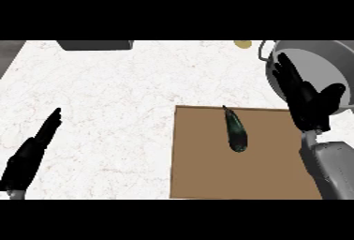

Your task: Pick the eggplant from the tray and place it in the pot

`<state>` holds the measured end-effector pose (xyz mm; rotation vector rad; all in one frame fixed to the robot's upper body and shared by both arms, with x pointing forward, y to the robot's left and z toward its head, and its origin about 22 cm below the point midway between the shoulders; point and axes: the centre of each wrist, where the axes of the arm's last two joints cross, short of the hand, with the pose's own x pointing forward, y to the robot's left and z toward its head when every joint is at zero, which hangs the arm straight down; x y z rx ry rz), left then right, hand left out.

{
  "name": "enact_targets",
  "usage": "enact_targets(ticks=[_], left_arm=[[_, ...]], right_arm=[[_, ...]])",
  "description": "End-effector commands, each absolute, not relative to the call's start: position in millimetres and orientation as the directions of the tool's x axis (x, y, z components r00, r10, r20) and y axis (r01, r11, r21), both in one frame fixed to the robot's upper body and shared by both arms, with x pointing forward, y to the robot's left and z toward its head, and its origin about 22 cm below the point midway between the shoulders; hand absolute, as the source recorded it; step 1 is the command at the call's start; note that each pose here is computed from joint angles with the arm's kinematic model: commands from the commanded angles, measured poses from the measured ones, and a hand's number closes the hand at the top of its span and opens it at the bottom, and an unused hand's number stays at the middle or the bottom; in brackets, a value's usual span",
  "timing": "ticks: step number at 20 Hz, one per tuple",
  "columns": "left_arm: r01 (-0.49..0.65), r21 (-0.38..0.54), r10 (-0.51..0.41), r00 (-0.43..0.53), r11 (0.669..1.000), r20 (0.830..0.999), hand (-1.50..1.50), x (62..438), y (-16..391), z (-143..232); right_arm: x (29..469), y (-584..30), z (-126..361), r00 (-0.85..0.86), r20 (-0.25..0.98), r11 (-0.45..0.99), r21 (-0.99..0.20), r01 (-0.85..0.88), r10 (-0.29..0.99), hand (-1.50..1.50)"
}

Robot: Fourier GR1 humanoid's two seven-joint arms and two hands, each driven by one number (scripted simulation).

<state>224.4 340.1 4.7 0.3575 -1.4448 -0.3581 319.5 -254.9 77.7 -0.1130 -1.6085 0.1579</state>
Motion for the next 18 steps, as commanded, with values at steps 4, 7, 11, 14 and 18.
enact_targets(ticks=[4, 7, 11, 14, 18], left_arm=[[-0.108, 0.228, -0.235, -0.057, 0.968, 0.970, 0.00, 227.7, 303.1, 7.8], [-0.135, 0.119, -0.133, -0.095, 0.984, 0.987, 0.00, 238.0, 285.7, 12.4], [-0.125, 0.050, -0.064, -0.114, 0.991, 0.991, 0.00, 238.0, 238.0, 10.8], [-0.109, 0.047, -0.060, -0.125, 0.993, 0.990, 0.00, 239.9, 236.3, -1.5], [-0.102, 0.035, -0.047, -0.120, 0.994, 0.992, 0.00, 240.0, 218.8, 6.4]], right_arm=[[293.4, -310.0, 135.1, -0.447, 0.849, 0.958, -0.271, 0.091, 0.283, 1.50], [282.5, -375.3, 121.7, -0.130, 0.673, 0.678, -0.680, 0.278, 0.728, 1.50], [241.4, -340.4, 68.7, -0.244, 0.780, 0.770, -0.418, 0.482, 0.576, -1.50], [219.2, -309.6, 64.2, -0.392, 0.746, 0.822, -0.360, 0.441, 0.538, -1.50], [190.5, -275.0, 83.3, -0.426, 0.729, 0.834, -0.379, 0.402, 0.536, -1.50]])
